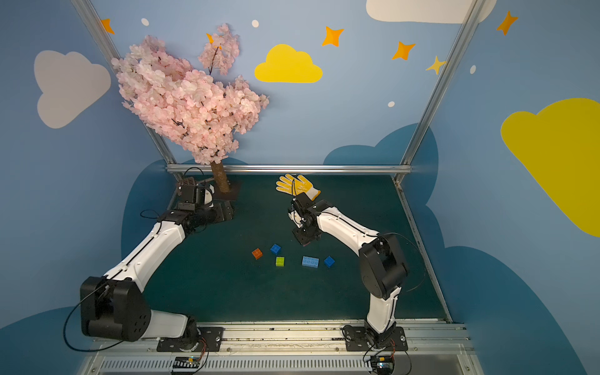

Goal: Assemble the letter y with lego
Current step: Pick up the lego brick from the center of the board, then adjust the lego brick at the center of the board, then assemble the lego brick with the lego brick.

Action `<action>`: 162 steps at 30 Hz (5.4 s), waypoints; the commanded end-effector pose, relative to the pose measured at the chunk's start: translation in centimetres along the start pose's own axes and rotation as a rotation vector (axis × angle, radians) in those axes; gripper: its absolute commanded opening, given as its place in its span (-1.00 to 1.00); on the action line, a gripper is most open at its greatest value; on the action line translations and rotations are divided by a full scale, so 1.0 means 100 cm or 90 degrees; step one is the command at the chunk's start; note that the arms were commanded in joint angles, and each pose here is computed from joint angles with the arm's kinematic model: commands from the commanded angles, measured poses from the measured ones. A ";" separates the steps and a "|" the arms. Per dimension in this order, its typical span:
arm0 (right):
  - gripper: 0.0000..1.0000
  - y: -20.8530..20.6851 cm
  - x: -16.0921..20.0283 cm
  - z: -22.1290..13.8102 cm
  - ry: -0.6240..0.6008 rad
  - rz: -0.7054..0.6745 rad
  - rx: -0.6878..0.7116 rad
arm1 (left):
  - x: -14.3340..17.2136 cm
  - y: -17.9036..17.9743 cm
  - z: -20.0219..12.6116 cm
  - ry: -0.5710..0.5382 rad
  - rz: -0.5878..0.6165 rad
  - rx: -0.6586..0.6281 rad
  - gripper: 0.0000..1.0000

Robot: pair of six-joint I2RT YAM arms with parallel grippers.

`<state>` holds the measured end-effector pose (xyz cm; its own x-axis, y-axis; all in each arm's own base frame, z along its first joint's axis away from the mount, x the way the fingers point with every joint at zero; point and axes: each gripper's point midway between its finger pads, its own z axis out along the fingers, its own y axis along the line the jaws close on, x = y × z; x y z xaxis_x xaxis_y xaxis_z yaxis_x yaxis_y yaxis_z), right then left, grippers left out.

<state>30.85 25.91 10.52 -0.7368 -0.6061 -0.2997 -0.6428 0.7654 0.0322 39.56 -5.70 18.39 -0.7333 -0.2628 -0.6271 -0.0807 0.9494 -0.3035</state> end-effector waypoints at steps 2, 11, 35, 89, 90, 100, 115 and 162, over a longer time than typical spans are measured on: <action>-0.91 0.013 0.051 -0.013 0.071 -0.005 -0.009 | -0.003 0.000 -0.002 0.003 -0.005 0.000 1.00; -0.98 0.022 0.114 -0.009 0.140 0.068 -0.029 | -0.001 0.001 0.000 0.009 -0.008 -0.003 1.00; -1.00 0.042 0.089 0.068 0.163 0.032 -0.056 | 0.000 0.006 0.002 0.013 -0.010 -0.017 1.00; -1.00 0.009 0.011 0.055 0.083 -0.215 -0.056 | 0.007 0.005 0.006 0.029 -0.020 0.009 0.96; -1.00 0.009 0.012 0.055 0.082 -0.213 -0.058 | 0.007 0.005 0.006 0.031 -0.020 0.009 0.96; -1.00 0.012 0.018 0.061 0.089 -0.205 -0.064 | 0.006 0.007 0.006 0.028 -0.021 0.002 1.00; -1.00 0.016 0.025 0.070 0.101 -0.192 -0.076 | 0.006 0.008 0.006 0.026 -0.020 -0.001 1.00; -1.00 0.034 -0.012 0.064 0.052 -0.269 -0.089 | 0.006 0.012 0.005 0.026 -0.022 -0.014 1.00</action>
<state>31.88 30.59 5.65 -0.4227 -0.8644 -0.2723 -0.9004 0.4347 0.0176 39.17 -5.03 16.76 -0.7596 -0.2829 -0.5857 -0.1112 0.9437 -0.3115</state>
